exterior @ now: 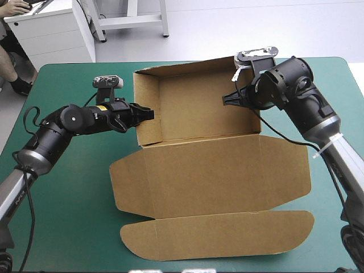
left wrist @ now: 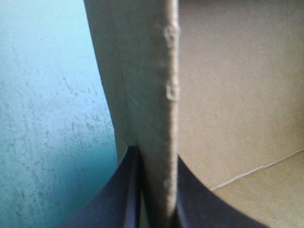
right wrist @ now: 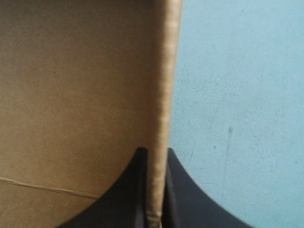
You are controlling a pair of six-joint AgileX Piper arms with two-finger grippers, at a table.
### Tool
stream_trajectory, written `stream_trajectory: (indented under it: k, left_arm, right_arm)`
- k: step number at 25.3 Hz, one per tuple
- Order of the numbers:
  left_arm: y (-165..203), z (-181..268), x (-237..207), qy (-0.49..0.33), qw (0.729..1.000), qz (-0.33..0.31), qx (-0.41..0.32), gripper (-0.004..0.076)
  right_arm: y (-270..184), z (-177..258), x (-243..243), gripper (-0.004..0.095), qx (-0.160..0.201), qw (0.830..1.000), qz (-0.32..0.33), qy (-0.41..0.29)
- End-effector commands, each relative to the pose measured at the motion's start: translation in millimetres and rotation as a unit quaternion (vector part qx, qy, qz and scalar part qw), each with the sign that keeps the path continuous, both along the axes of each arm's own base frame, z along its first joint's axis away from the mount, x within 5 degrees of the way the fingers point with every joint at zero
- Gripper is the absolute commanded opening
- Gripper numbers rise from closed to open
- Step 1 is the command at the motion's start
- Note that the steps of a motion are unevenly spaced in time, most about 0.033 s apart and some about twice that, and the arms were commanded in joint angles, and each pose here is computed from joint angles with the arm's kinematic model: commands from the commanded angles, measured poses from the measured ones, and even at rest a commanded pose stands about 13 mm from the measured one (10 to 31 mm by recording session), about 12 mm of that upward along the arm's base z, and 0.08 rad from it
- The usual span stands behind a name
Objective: Fold the box
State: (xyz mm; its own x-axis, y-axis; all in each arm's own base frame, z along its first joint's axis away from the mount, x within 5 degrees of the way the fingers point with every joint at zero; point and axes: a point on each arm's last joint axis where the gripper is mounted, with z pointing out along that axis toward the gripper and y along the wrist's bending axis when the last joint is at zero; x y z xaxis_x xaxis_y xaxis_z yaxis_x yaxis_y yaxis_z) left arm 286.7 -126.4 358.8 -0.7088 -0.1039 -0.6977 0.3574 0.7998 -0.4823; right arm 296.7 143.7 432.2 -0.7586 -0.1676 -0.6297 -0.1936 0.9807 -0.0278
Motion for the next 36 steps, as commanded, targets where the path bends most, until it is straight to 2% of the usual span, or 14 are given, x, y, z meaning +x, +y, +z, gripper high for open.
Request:
stream_trajectory:
  k: [1, 10, 20, 22, 25, 27, 33, 36]
  left_arm:
    - [-10, 29, -17, -0.012, 0.998, -0.04, -0.043, -0.001]
    - [-3, 38, 0, 0.014, 0.999, -0.002, 0.038, -0.001]
    - [-16, -43, 41, 0.185, 0.977, -0.014, 0.103, -0.001]
    - [-17, -54, 46, 0.2, 0.973, -0.01, 0.117, -0.001]
    - [-11, -59, 50, 0.204, 0.968, 0.015, 0.145, -0.001]
    - [-8, -60, 50, 0.205, 0.966, 0.025, 0.156, -0.001]
    - [-11, -60, 49, 0.206, 0.965, 0.029, 0.162, -0.001]
    - [-22, -61, 47, 0.19, 0.962, 0.026, 0.197, -0.001]
  right_arm:
    - [6, 27, -11, -0.0019, 0.066, 0.996, 0.033, -0.055]
    - [8, -5, -7, -0.002, 0.029, 0.999, 0.026, 0.015]
    - [20, -81, 12, -0.002, -0.02, 0.993, 0.024, 0.111]
    - [22, -92, 16, -0.002, -0.012, 0.992, 0.024, 0.121]
    - [17, -96, 25, -0.002, 0.034, 0.991, 0.009, 0.128]
    - [11, -97, 29, -0.002, 0.045, 0.99, -0.002, 0.131]
    - [9, -110, 37, -0.002, 0.037, 0.988, -0.009, 0.151]
    - [12, -120, 42, -0.002, 0.037, 0.986, -0.008, 0.165]
